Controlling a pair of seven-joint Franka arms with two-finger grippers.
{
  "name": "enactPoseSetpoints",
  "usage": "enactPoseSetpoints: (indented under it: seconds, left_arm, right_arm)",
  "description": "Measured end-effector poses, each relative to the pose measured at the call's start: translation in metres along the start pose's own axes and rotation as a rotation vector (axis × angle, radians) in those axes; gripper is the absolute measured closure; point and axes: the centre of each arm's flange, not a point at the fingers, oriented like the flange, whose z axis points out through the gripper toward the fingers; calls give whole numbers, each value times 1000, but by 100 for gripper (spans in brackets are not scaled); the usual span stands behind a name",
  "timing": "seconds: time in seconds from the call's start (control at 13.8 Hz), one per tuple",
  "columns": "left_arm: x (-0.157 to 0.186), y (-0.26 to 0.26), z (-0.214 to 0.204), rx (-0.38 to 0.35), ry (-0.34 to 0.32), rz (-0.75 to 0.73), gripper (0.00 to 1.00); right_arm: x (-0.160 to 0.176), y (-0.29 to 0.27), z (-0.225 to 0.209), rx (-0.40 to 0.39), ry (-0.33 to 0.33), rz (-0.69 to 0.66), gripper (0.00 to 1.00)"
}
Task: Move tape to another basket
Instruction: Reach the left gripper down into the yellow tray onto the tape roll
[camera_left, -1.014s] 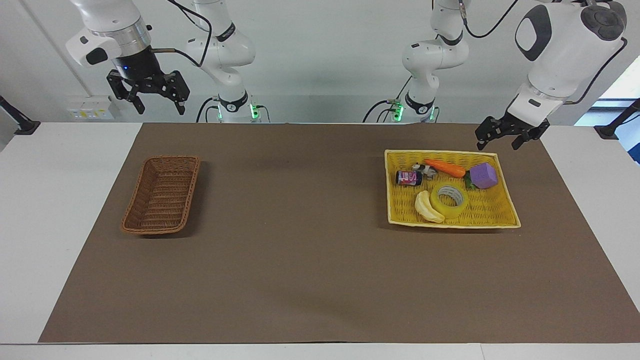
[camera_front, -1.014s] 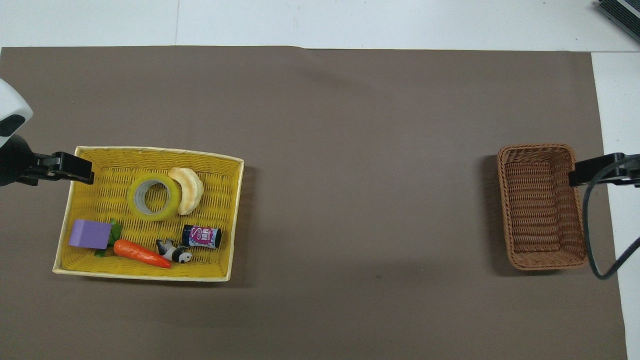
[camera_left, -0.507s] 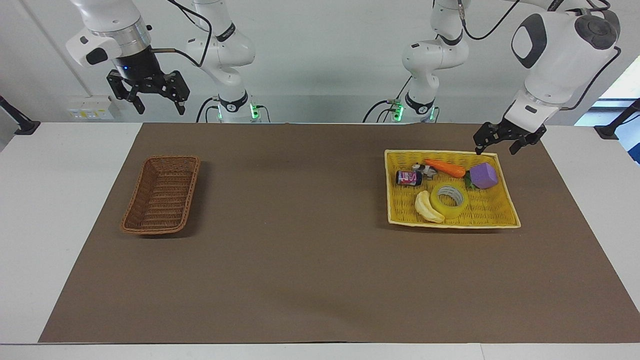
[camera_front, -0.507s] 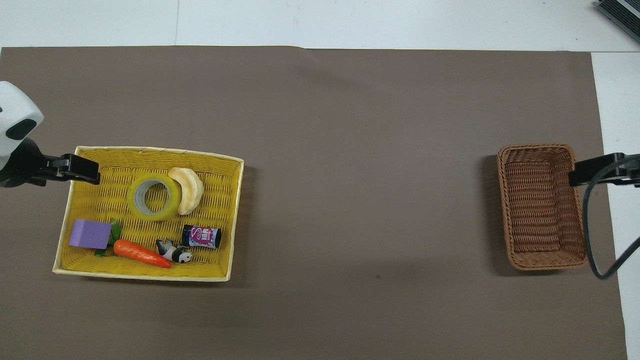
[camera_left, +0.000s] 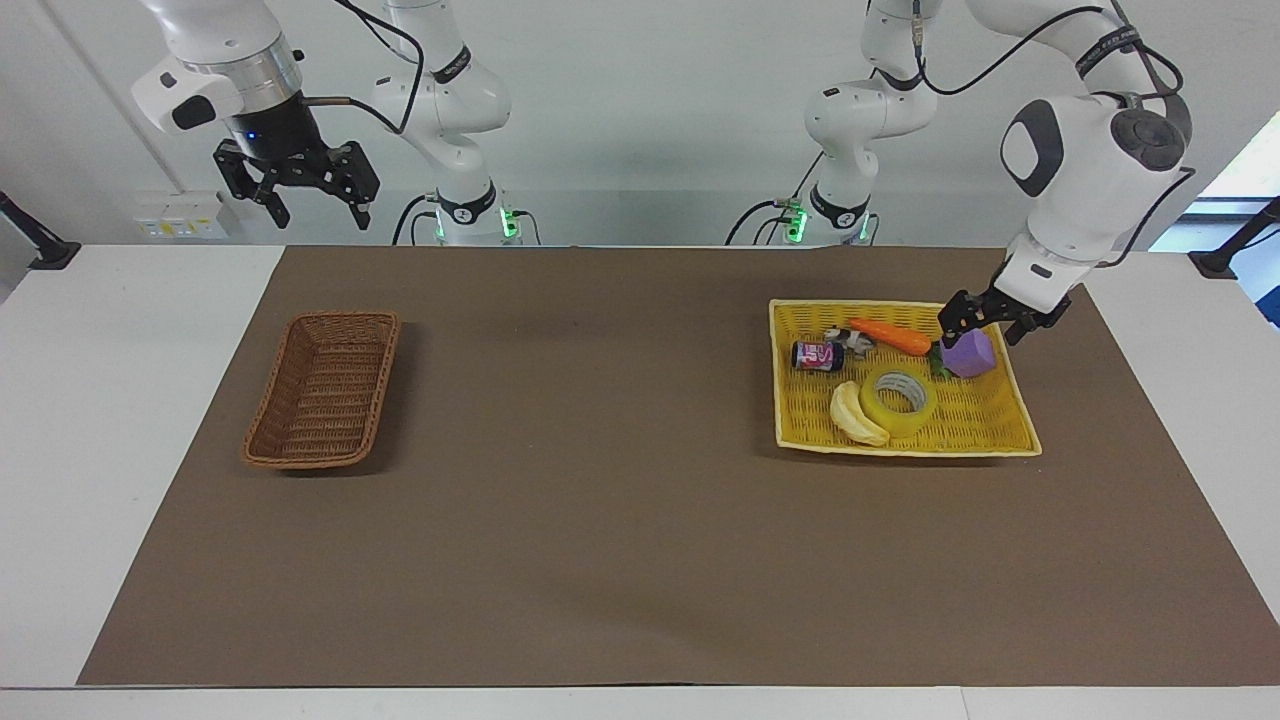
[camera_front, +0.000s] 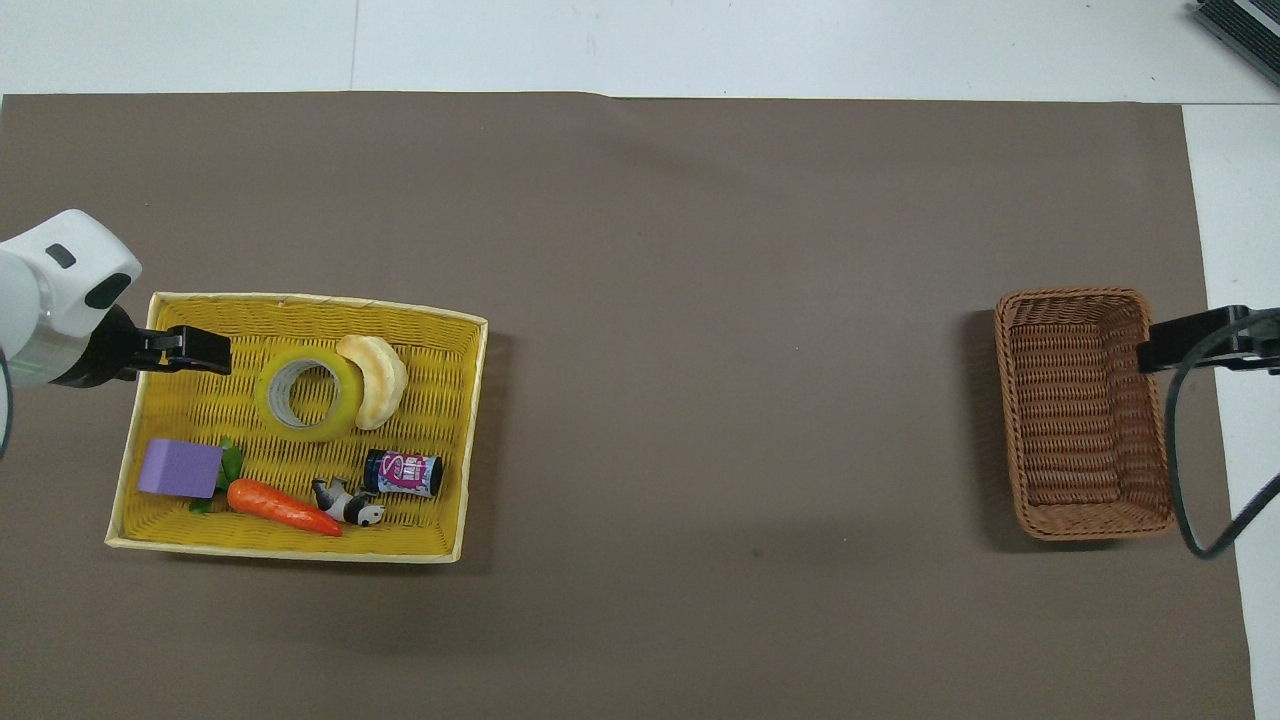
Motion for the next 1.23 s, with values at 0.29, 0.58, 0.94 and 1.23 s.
enactPoseSetpoints:
  seconds: [0.29,0.58,0.94,1.23]
  left_arm:
    - [-3,-6,69,-8,-14,-10,0]
    - [-5,-5,121,-18,-25,-7,0]
    - [-5,-5,136,-22,-32,-8,11]
    - [-6,-4,136,-23,-34,-8,61]
  right_arm:
    - [0,0,0,0,0,0,0]
    - [0,0,0,0,0,0,0]
    - [0,0,0,0,0,0,0]
    - [0,0,0,0,0,0,0]
